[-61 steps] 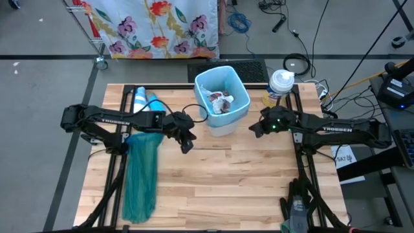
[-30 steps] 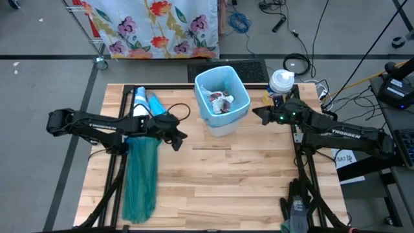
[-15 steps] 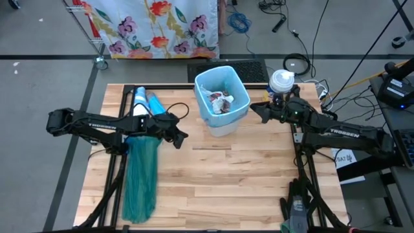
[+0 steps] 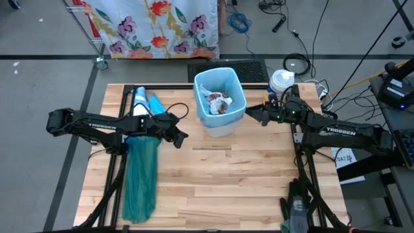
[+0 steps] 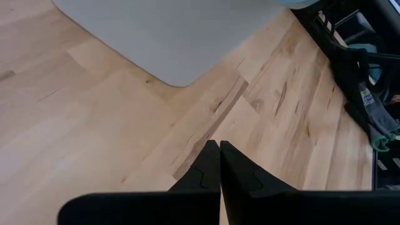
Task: Place trash/remove bag and relplace
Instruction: Close the blue trash bag
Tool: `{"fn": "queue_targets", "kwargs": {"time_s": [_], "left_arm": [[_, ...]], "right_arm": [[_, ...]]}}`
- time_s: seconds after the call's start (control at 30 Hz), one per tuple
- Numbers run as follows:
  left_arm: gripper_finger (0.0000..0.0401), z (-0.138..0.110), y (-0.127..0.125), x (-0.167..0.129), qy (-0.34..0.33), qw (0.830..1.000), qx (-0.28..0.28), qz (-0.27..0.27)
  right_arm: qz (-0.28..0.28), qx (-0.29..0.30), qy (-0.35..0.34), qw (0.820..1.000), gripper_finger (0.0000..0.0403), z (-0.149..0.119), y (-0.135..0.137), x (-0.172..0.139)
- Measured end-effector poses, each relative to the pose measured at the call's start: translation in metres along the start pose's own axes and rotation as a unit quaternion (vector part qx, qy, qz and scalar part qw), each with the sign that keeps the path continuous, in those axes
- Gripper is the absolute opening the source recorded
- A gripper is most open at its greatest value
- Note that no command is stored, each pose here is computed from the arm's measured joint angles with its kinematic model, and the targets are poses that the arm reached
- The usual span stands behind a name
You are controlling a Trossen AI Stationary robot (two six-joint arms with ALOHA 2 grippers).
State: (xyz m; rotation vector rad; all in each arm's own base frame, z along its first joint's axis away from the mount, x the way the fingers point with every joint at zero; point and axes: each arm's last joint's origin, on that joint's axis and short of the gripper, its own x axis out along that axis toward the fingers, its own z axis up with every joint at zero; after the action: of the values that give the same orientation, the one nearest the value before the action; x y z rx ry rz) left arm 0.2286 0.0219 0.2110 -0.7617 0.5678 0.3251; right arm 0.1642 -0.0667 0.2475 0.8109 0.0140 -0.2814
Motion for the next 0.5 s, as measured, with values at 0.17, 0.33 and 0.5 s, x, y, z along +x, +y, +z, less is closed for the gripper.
{"fn": "queue_targets", "kwargs": {"time_s": [0.17, 0.33, 0.5], "left_arm": [[0.0000, 0.000, 0.000, 0.000, 0.000, 1.000, -0.012, 0.000], [0.0000, 0.000, 0.000, 0.000, -0.001, 1.000, -0.012, 0.000], [0.0000, 0.000, 0.000, 0.000, -0.001, 1.000, -0.012, 0.001]], "right_arm": [[0.009, 0.021, 0.006, 1.000, 0.0152, 0.000, 0.001, 0.000], [0.020, 0.016, -0.004, 1.000, 0.0149, 0.001, 0.002, 0.003], [0.008, 0.036, 0.017, 0.999, 0.0136, -0.003, -0.002, 0.010]]}}
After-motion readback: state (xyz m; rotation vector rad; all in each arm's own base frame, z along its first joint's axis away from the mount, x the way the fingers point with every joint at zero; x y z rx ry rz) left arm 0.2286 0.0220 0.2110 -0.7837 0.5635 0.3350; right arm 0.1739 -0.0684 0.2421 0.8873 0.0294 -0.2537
